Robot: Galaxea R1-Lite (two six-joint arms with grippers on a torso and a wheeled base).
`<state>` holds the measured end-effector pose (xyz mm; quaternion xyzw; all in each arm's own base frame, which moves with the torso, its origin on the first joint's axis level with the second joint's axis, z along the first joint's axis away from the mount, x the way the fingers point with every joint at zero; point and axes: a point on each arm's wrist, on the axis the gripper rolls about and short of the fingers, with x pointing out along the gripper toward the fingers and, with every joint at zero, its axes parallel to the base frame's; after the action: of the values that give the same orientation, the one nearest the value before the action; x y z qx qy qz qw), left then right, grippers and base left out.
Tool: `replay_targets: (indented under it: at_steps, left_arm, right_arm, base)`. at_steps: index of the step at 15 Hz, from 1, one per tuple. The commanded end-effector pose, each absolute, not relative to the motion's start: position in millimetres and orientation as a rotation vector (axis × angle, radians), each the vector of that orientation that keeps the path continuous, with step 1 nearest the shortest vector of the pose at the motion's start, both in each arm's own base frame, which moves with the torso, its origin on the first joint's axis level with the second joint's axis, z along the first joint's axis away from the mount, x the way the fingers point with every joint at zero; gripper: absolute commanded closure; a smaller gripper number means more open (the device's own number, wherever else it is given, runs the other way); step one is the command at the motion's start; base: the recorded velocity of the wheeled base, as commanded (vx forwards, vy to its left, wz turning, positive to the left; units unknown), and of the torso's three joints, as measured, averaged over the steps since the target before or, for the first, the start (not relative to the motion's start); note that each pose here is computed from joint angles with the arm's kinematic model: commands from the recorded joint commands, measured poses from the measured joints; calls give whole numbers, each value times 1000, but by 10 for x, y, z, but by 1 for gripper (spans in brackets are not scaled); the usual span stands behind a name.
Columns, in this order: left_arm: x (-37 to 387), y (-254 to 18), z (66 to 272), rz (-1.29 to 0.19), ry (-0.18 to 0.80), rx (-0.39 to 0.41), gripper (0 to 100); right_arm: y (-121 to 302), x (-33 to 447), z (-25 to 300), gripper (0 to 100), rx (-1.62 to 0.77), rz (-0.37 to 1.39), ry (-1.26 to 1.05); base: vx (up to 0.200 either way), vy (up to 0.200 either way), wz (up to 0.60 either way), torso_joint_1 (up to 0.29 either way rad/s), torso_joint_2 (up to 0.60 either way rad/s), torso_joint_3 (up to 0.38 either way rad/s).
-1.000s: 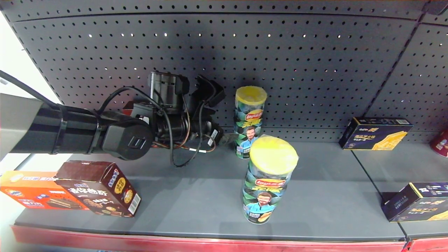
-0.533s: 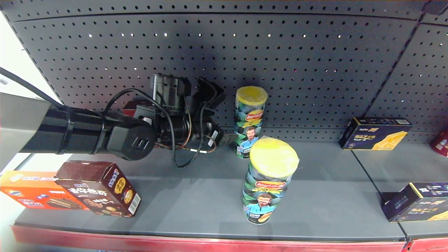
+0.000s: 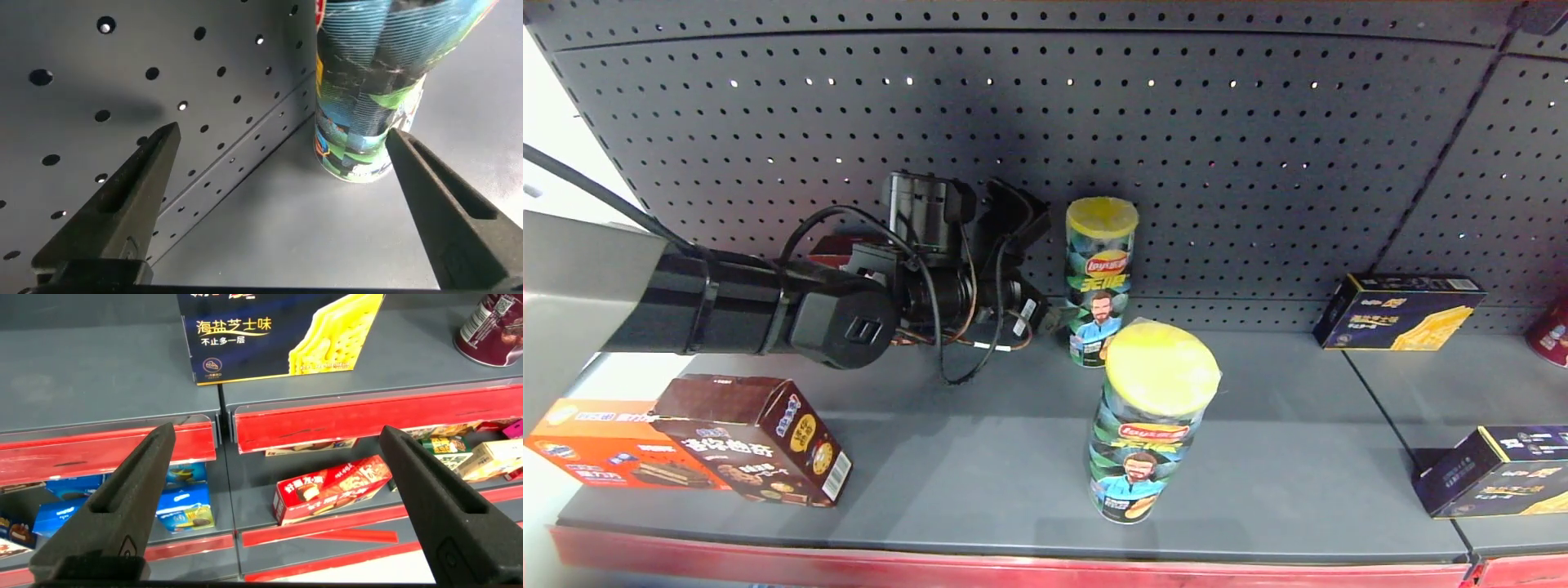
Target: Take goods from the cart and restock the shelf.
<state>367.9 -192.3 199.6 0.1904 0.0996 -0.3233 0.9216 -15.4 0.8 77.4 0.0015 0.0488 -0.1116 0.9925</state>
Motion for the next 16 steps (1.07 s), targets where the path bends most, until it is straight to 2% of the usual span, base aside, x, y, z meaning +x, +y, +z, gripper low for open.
replay_targets:
  at_steps: [1,5,8,11,16]
  left_arm:
    - [3688,-1929,1977,-665,208,391,0]
    - [3665,-1889,1963,-633,211,396,0]
    - [3507,-1798,2050,-589,195,398,0]
    - [3404,-1787,2146,-543,140,357,0]
    - [3453,-1777,2077,-479,156,380,0]
  right_arm:
    - [8,-153,775,0,3,-224,98]
    - [8,-153,774,0,3,-224,100]
    - [8,-153,774,0,3,-224,100]
    - [8,-153,775,0,3,-224,98]
    - [8,-153,774,0,3,-224,100]
  base:
    - [0,0,0,0,0,0]
    - [0,0,0,0,0,0]
    - [0,0,0,0,0,0]
    - [0,0,0,0,0,0]
    - [0,0,0,0,0,0]
